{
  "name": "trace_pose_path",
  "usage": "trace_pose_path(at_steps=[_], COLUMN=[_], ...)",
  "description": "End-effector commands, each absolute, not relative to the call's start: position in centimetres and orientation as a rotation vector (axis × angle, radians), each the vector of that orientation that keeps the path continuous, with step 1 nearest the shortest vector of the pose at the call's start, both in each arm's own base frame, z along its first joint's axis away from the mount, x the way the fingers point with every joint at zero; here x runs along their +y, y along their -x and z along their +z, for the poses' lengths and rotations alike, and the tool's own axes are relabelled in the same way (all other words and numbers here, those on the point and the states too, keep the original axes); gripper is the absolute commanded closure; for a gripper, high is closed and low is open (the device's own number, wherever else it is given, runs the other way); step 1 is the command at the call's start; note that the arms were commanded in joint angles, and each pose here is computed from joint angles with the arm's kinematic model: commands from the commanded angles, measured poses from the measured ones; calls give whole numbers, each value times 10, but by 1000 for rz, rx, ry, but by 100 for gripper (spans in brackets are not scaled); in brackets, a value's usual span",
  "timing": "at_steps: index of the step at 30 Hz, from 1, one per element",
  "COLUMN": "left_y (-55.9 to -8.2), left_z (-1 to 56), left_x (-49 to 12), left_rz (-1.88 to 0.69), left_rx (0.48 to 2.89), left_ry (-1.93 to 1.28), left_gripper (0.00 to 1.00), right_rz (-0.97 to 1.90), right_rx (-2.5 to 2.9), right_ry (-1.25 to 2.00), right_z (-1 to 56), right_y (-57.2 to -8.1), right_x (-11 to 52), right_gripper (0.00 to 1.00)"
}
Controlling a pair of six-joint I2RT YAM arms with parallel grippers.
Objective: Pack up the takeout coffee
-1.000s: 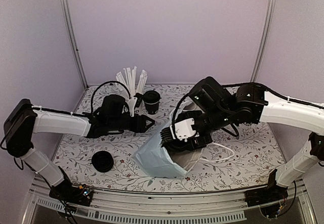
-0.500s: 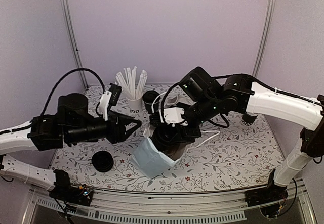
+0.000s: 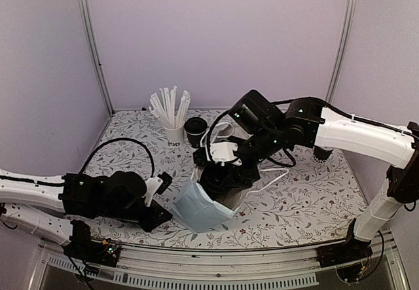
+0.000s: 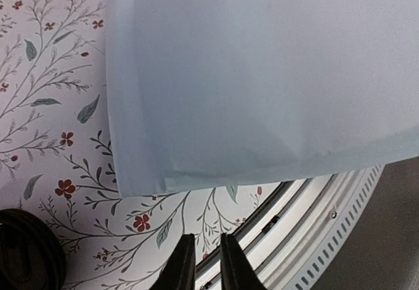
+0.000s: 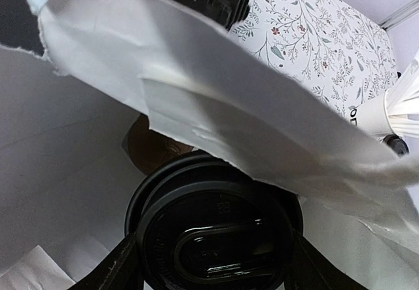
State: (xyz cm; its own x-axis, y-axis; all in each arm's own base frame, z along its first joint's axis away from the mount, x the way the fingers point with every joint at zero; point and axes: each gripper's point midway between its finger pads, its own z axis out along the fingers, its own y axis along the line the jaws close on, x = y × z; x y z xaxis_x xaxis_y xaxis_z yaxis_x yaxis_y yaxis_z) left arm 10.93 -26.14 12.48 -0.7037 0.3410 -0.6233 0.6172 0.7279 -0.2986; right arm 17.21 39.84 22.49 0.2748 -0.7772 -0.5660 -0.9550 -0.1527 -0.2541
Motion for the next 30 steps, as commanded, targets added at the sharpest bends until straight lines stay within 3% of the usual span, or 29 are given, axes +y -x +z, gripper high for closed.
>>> trace_pose_path(at_steps=[1, 7, 14, 22, 30], left_y=[-114, -169, -212, -215, -246], left_z=[108, 108, 117, 113, 159], left_x=[-284, -269, -270, -282, -271], left_rz=[-716, -679, -697, -684, -638], left_rx=[2389, 2359, 2290, 2304, 2170], left_ry=[-765, -491, -439, -526, -520], left_gripper=[85, 84, 83, 81, 80], right_rz=[381, 470, 622, 366, 181], right_rx=[1576, 1554, 1488, 1472, 1425], right_ry=[1973, 2055, 2168, 2132, 2109], right_z=[223, 222, 223, 216, 218], right_y=[-176, -155, -116, -145, -167], right_x=[394, 384, 376, 367, 360], right_gripper=[57, 57, 57, 57, 57])
